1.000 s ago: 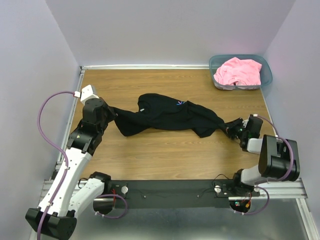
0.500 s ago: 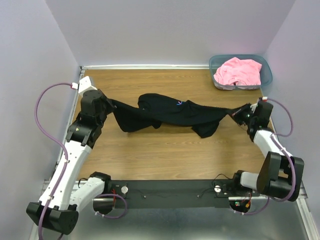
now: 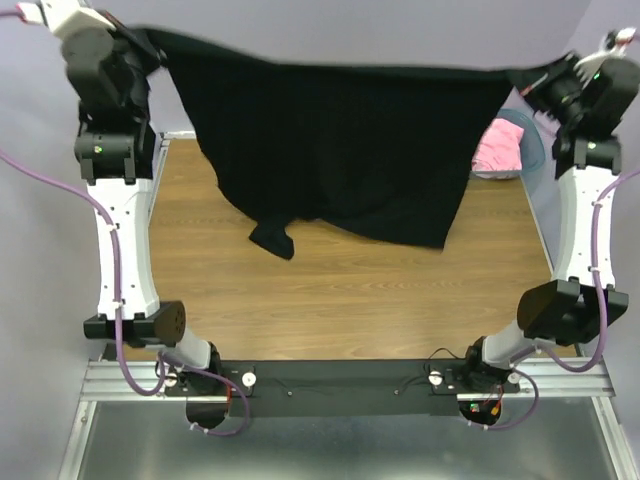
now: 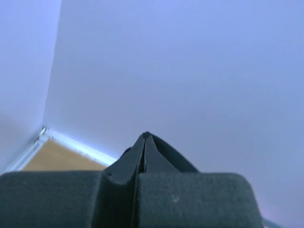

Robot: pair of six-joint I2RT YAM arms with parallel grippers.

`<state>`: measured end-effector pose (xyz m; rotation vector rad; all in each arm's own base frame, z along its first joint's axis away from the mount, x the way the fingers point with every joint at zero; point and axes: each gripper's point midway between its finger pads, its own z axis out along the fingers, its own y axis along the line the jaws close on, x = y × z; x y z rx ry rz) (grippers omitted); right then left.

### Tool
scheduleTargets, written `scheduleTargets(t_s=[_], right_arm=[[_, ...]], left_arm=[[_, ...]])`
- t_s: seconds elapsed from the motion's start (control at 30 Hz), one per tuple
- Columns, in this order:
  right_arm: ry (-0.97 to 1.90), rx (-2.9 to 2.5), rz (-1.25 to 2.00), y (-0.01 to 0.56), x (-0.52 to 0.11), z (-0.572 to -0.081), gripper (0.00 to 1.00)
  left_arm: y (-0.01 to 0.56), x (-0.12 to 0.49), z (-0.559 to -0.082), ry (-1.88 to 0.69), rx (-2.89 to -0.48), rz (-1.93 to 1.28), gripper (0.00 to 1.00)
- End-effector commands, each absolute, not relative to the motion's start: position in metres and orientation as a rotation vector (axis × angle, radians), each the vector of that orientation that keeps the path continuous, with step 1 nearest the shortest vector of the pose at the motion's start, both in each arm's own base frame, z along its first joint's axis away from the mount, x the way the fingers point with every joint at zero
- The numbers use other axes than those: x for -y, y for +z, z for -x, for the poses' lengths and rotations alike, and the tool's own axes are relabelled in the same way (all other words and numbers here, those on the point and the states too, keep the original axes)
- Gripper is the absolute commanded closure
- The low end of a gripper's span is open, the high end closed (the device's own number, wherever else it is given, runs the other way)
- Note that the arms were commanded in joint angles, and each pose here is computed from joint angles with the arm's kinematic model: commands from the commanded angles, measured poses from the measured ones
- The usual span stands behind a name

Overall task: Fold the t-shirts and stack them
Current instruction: Flatten the tshirt out

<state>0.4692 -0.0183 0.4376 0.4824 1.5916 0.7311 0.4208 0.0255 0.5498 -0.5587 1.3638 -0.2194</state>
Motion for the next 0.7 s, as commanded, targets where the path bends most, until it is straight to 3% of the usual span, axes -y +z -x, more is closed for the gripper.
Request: scheduleTargets(t_s=[0.0, 0.07, 0.23, 0.27, 0.47, 0.67], right_arm=[[0.673, -1.511, -0.379, 0.501, 0.022, -0.467, 0.99], [0.666, -1.451, -0.28, 0.537, 0.015, -0.454, 0.99], [0.579, -1.384, -0.155, 0.57, 0.005, -0.416, 0.99], [0.562, -1.393, -0.153, 0.564, 0.007, -0.413, 0.99], [0.462, -1.342, -0.11, 0.579, 0.002, -0.364, 0.99], [0.36, -1.236, -0.046, 0.62, -0.021, -0.293, 0.99]], left_arm=[[0.66, -0.045, -0.376, -0.206, -1.084, 0.489, 1.0], [0.69, -0.046, -0.348, -0.199, -0.985, 0.452, 1.0], [0.703, -0.057, -0.303, -0.123, -0.894, 0.454, 1.0], [0.714, -0.057, -0.27, -0.115, -0.839, 0.455, 1.0], [0.723, -0.07, -0.19, 0.004, -0.769, 0.489, 1.0], [0.744, -0.077, -0.064, 0.027, -0.605, 0.489, 1.0]])
